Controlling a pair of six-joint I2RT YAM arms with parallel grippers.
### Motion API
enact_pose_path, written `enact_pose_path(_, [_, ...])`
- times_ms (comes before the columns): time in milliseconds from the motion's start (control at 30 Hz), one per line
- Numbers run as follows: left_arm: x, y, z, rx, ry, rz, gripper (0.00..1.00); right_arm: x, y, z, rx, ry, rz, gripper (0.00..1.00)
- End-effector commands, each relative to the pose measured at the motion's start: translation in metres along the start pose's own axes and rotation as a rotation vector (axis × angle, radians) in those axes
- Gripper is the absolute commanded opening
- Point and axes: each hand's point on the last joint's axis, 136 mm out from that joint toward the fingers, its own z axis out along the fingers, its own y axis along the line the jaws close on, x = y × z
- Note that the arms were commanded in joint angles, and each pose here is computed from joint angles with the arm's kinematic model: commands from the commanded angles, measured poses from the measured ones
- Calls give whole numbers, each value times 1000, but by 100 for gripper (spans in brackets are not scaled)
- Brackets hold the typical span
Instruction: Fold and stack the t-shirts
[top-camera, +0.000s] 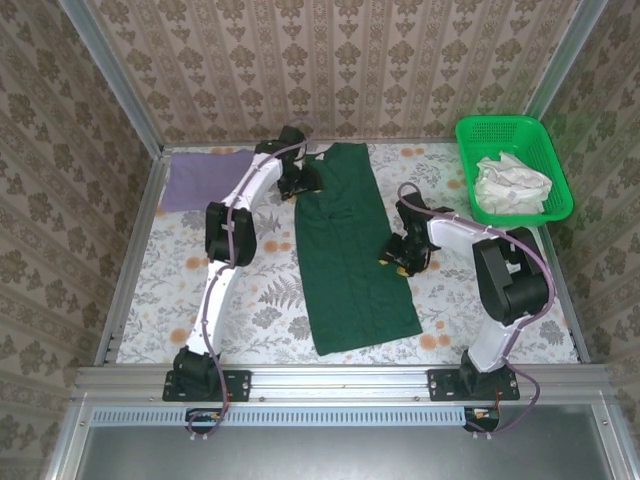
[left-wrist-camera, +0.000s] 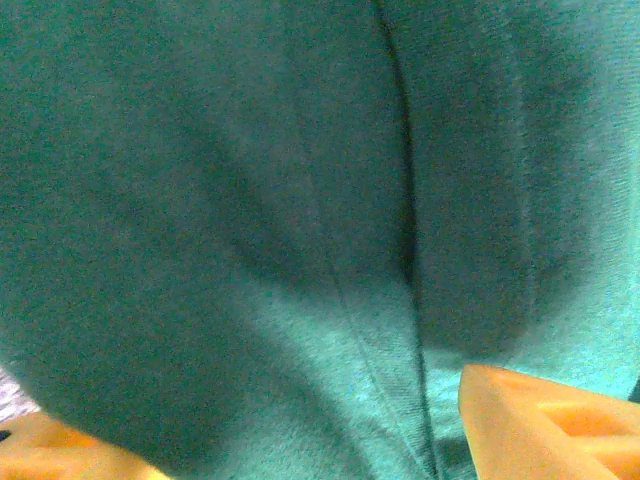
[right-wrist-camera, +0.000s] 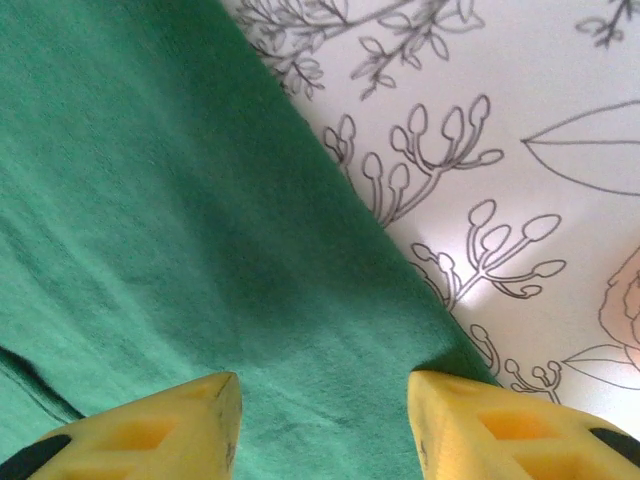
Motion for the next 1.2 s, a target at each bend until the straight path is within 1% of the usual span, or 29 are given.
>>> enact_pose_path(0, [44, 5, 65, 5, 148, -25, 71, 35, -41, 16, 92, 104, 89, 50])
enact_pose_path(100, [42, -14, 70, 65, 135, -4, 72, 45, -54, 12, 107, 101, 131, 50])
enact_pose_path(167, [53, -36, 72, 90, 145, 35, 73, 49, -61, 6, 110, 86, 156, 50])
enact_pose_path(333, [69, -51, 75, 117, 178, 61, 73, 61, -74, -3, 99, 41, 234, 51])
enact_pose_path(433, [72, -41, 73, 86, 193, 63, 73, 65, -77, -2, 74, 28, 269, 53])
enact_pose_path(467, [69, -35, 70, 74, 188, 62, 73, 61, -73, 0, 51, 17, 272, 53])
enact_pose_path(533, [61, -22, 64, 45, 175, 53, 73, 59, -72, 3, 53, 18, 275, 54])
enact_pose_path(667, [31, 11, 48, 14, 114, -1, 73, 46, -70, 7, 96, 9, 228, 55])
enact_pose_path(833, [3, 33, 37, 6, 51, -48, 73, 28, -59, 12, 129, 20, 169, 55])
enact_pose_path(967, [-14, 50, 31, -14, 8, -82, 73, 13, -43, 12, 117, 12, 146, 55])
enact_pose_path(1067, [-19, 51, 25, 17, 5, -110, 73, 8, -39, 9, 147, 32, 131, 55])
enact_pose_path(1167, [-22, 40, 9, 46, -4, -88, 73, 11, -49, 0, 204, 36, 139, 56])
